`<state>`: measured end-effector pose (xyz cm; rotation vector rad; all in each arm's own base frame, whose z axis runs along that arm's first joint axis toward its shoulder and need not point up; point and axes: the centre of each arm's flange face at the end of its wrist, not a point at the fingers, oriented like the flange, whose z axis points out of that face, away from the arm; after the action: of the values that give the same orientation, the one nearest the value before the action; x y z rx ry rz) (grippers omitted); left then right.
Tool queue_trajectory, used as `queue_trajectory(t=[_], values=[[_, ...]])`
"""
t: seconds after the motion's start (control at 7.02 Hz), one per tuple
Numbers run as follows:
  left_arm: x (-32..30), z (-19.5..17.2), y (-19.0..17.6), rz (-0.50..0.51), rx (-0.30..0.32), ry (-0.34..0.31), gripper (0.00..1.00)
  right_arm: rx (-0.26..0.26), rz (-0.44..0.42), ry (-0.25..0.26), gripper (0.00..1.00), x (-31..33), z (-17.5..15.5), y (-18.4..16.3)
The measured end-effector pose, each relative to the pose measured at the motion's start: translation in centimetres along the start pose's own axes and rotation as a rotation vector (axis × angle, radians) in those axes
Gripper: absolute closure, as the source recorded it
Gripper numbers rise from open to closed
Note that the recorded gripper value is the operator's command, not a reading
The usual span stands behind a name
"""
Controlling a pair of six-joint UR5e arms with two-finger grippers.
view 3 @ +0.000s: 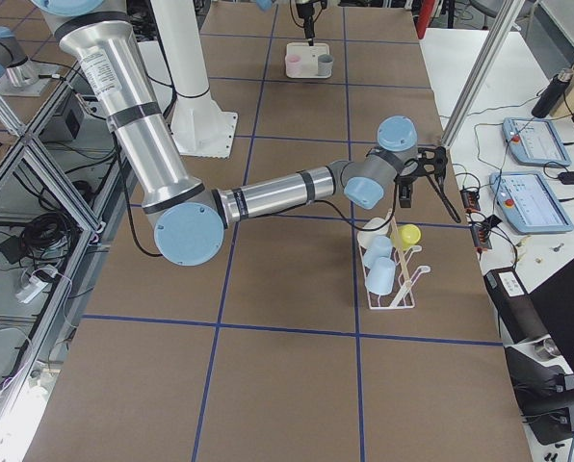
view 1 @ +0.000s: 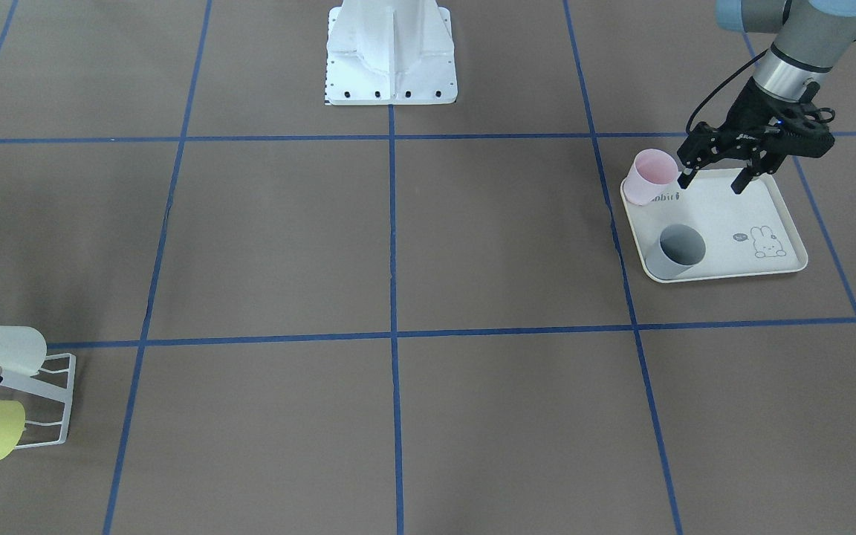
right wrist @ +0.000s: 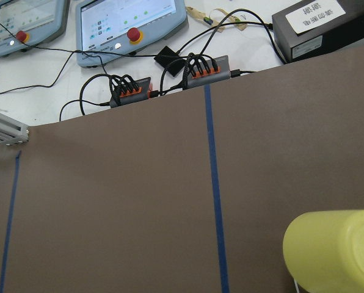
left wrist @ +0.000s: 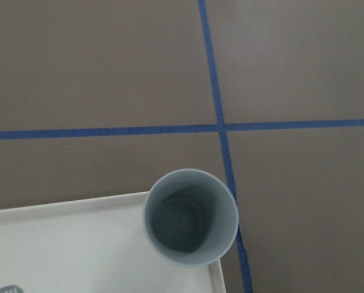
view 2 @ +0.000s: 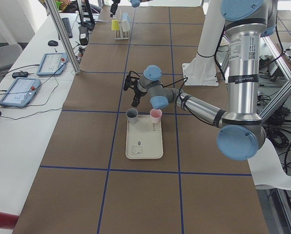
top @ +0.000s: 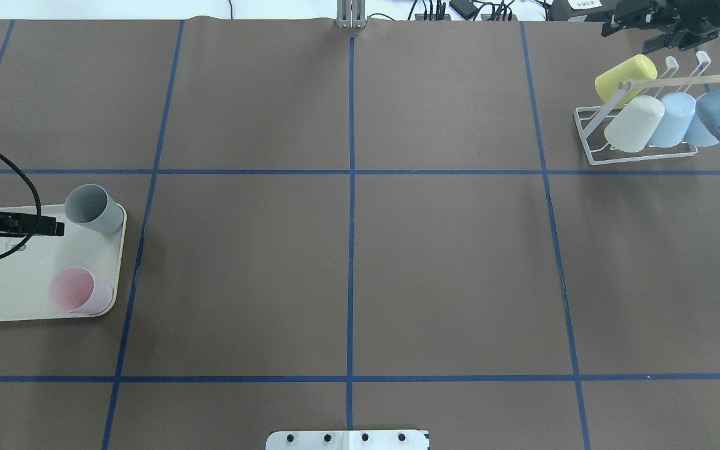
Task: Transfer IKEA cup to right arm and place on rack
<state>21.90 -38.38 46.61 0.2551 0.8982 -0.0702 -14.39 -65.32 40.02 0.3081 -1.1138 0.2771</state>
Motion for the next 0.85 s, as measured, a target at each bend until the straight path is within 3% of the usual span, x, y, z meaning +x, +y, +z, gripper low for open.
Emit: queue_trajectory(t=[0.28,0.57,0.85], values=[[0.3,2.0,2.9,-0.024,-0.12,-0.003,0.01,0.004,0.025,-0.043,0.0,-1.9,-1.5,0.7],[1.2,3.9,5.2,-0.051,-0.191,-0.009,0.02,0.006,0.03,-0.052,0.0,-2.4,-1.9,0.8],[1.2,4.5,5.8,-0.052,-0.206,-0.015,0.36,0.006,0.03,-0.054,0.0,-2.4,-1.9,0.9]])
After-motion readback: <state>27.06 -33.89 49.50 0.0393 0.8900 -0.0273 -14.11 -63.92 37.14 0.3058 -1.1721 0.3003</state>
